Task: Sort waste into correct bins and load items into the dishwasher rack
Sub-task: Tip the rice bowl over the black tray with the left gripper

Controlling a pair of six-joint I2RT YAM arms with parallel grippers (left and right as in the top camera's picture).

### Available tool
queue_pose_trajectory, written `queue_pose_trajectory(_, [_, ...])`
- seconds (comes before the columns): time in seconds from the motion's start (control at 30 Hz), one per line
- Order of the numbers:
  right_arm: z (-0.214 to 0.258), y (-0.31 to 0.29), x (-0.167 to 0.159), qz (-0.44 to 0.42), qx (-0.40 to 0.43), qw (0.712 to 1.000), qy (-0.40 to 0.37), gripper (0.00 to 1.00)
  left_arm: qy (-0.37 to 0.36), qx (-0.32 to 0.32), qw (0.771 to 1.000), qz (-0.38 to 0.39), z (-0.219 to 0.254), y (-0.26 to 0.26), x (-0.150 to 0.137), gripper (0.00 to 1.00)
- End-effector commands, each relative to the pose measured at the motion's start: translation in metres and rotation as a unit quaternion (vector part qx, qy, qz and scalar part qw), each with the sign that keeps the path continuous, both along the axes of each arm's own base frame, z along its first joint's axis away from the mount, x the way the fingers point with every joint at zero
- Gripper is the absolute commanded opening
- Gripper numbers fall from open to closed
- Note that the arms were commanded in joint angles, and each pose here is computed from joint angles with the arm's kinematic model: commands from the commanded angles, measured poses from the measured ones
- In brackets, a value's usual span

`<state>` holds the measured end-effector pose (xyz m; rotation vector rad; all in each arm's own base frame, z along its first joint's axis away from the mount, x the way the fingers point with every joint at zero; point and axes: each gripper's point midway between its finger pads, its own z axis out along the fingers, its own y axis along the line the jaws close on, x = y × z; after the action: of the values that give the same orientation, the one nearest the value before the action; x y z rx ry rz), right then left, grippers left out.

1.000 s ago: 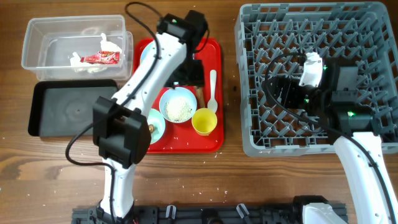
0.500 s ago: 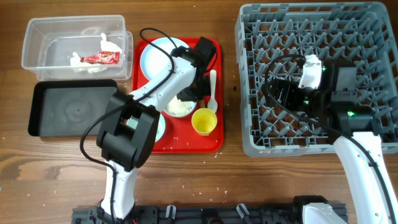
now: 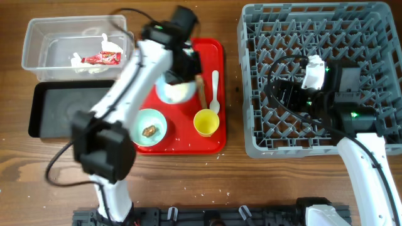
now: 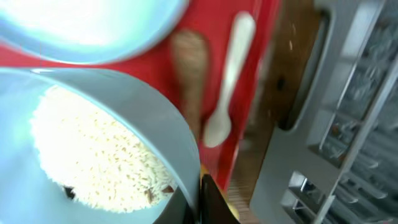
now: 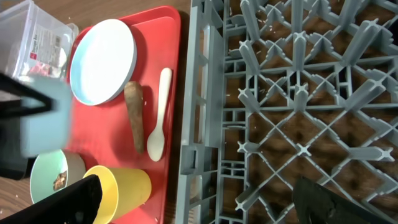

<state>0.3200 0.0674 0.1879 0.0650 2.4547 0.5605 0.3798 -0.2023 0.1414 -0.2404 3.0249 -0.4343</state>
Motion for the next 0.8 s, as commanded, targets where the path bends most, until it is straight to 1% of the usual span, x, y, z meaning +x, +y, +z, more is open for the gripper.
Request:
queue_pose_trajectory(0.0, [0.004, 0.000, 0.003, 0.004, -0.007, 1.000, -0.008, 1.00, -0.020, -0.004, 0.999, 0.042, 0.039, 0.071, 0.006, 0.04])
queue_pose_trajectory(0.07, [0.005, 0.000, 0.004, 0.004, -0.006, 1.000, -0.009, 1.00, -0.008, -0.007, 0.999, 0.051, 0.042, 0.109, 0.005, 0.04])
queue_pose_trajectory(0.1, [0.005, 0.000, 0.003, 0.004, -0.007, 1.000, -0.009, 1.00, 0.004, -0.025, 0.998, 0.060, 0.041, 0.142, 0.002, 0.04])
queue_pose_trajectory(0.13, [0.005, 0.000, 0.003, 0.004, -0.007, 1.000, -0.009, 1.00, 0.004, -0.039, 0.997, 0.064, 0.041, 0.157, 0.002, 0.04])
queue_pose_trajectory(0.2, [0.005, 0.000, 0.004, 0.004, -0.007, 1.000, -0.009, 1.00, -0.010, -0.091, 0.993, 0.071, 0.040, 0.190, 0.003, 0.04])
queue_pose_trajectory(0.3, [0.005, 0.000, 0.004, 0.004, -0.006, 1.000, -0.009, 1.00, -0.044, -0.181, 0.980, 0.071, 0.030, 0.231, -0.005, 0.04])
queue_pose_trajectory(0.37, [0.005, 0.000, 0.004, 0.004, -0.006, 1.000, -0.009, 1.00, -0.080, -0.238, 0.963, 0.093, 0.018, 0.254, -0.008, 0.04])
queue_pose_trajectory(0.4, [0.005, 0.000, 0.003, 0.004, -0.006, 1.000, -0.009, 1.00, -0.091, -0.251, 0.958, 0.104, 0.014, 0.263, -0.009, 0.04])
queue_pose_trajectory(0.47, [0.004, 0.000, 0.003, 0.004, -0.006, 1.000, -0.007, 1.00, -0.118, -0.290, 0.938, 0.148, 0.009, 0.288, -0.016, 0.04])
queue_pose_trajectory(0.53, [0.004, 0.000, 0.003, 0.004, -0.006, 1.000, -0.007, 1.00, -0.154, -0.325, 0.919, 0.165, 0.018, 0.304, -0.020, 0.04])
queue_pose_trajectory(0.67, [0.004, 0.000, 0.003, 0.003, -0.006, 1.000, -0.007, 1.00, -0.211, -0.355, 0.886, 0.210, 0.035, 0.341, -0.025, 0.04])
queue_pose_trajectory(0.73, [0.004, 0.000, 0.003, 0.003, -0.006, 1.000, -0.007, 1.00, -0.244, -0.387, 0.861, 0.223, 0.050, 0.352, -0.026, 0.04])
queue_pose_trajectory(0.77, [0.004, 0.000, 0.002, 0.003, -0.006, 1.000, -0.005, 1.00, -0.253, -0.396, 0.853, 0.227, 0.055, 0.355, -0.026, 0.04])
